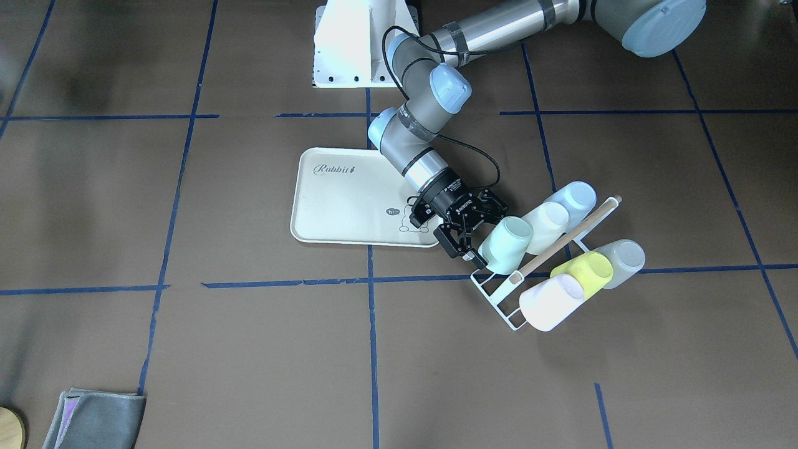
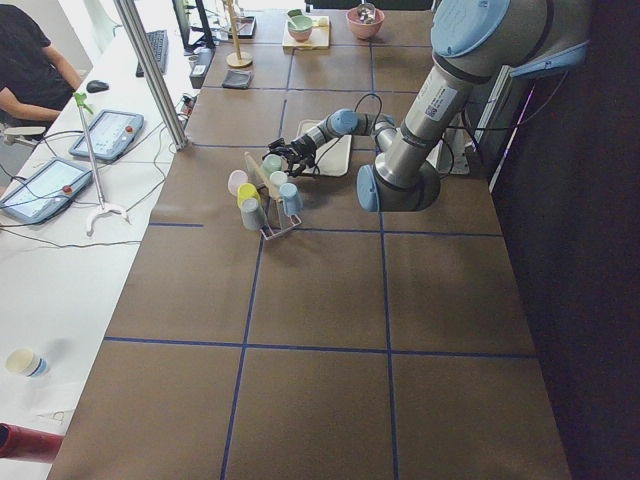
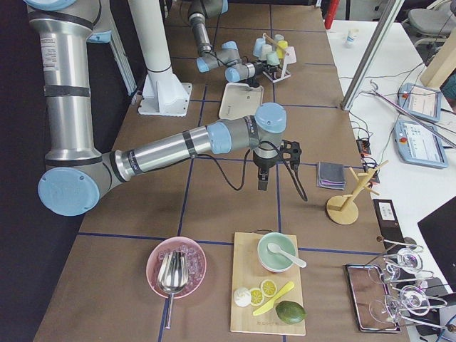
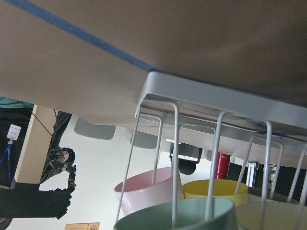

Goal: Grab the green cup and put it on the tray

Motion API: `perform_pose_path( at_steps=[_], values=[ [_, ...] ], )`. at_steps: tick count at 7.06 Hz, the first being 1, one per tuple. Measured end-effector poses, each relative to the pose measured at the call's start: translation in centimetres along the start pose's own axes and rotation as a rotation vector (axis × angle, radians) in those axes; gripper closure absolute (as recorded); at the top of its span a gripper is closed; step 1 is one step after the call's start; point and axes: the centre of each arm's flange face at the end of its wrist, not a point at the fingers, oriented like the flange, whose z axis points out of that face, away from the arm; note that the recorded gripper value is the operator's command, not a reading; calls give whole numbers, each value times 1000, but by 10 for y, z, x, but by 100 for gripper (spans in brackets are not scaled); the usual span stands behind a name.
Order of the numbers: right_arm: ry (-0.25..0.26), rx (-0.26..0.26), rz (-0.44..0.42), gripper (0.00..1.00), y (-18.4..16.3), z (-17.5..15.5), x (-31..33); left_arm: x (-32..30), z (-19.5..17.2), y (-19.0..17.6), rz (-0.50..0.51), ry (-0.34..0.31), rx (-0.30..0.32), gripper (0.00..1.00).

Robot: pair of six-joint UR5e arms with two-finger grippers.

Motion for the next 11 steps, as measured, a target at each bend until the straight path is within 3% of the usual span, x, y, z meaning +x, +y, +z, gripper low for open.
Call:
perform_pose_path(
  at_steps=[5, 10, 11],
  values=[
    [-3, 4, -4, 0, -1, -2, -2, 6, 9, 6, -53, 4, -3, 6],
    [-5, 8, -3, 0, -1, -4, -2, 6, 6, 14, -64, 0, 4, 36],
    [-5, 8, -2, 0, -1, -4, -2, 4, 4, 17, -73, -3, 8, 37]
  ],
)
